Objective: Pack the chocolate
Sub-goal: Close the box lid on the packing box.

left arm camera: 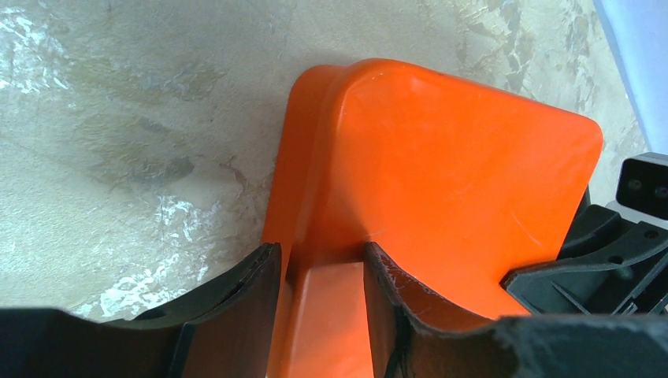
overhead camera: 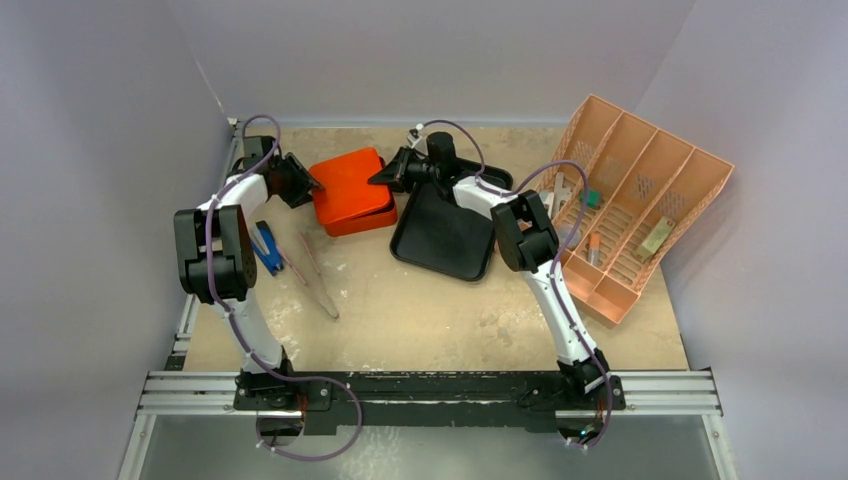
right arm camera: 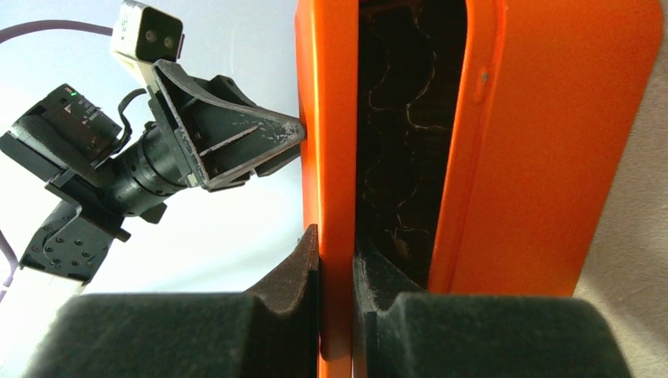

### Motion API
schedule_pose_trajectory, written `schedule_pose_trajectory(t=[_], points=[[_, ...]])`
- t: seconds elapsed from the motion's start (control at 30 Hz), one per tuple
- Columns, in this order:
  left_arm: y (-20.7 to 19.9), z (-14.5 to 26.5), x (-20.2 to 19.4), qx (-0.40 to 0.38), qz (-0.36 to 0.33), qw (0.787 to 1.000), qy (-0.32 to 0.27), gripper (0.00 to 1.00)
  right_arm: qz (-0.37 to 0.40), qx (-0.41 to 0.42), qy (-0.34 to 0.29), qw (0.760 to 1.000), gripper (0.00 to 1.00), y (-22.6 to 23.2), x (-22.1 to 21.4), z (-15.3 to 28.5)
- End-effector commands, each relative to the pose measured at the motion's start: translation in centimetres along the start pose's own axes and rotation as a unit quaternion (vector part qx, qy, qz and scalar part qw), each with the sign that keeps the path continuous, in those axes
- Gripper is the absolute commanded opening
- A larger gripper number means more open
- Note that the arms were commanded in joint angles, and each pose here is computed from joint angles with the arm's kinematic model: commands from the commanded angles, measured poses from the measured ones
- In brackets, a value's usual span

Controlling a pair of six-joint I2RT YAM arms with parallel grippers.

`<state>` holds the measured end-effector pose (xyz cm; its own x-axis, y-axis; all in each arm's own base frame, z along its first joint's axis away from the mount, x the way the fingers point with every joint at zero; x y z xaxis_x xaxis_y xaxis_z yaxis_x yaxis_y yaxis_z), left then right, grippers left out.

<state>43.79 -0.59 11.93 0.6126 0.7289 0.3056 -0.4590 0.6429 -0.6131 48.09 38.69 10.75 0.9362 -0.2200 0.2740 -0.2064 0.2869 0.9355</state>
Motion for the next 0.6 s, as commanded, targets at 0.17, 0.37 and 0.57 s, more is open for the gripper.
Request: schedule_pose_trajectory(t=[0.17,0.37,0.57], points=[[-2.7,2.3,2.2,-0.023,-0.029,0.998,-0.047,0.41,0.026,0.045,-0.041,0.998,0.0,4.4,2.7,1.2],[-1.7,1.2,1.7,-0.011,-0.028,0.999,-0.033,0.31,0.025,0.026,-0.039,0.999,0.0,3.4,2.7,1.3],[-0.5,0.1,0.9,0.0,-0.024,1.0,-0.018,0.27,0.016,0.018,-0.032,0.999,0.0,2.5,2.6,1.1]])
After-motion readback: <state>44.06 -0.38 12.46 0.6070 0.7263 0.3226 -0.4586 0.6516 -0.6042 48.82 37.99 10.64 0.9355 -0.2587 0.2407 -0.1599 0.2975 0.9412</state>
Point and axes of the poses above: each gripper's point midway between its finger pads, its own z axis back along the fingers, its own y axis along the line the jaws close on, x = y × z, the point moved 6 cm from there along z, back along the fingers, and after that the axes turned 6 degrees about z, right-handed, at the moved point
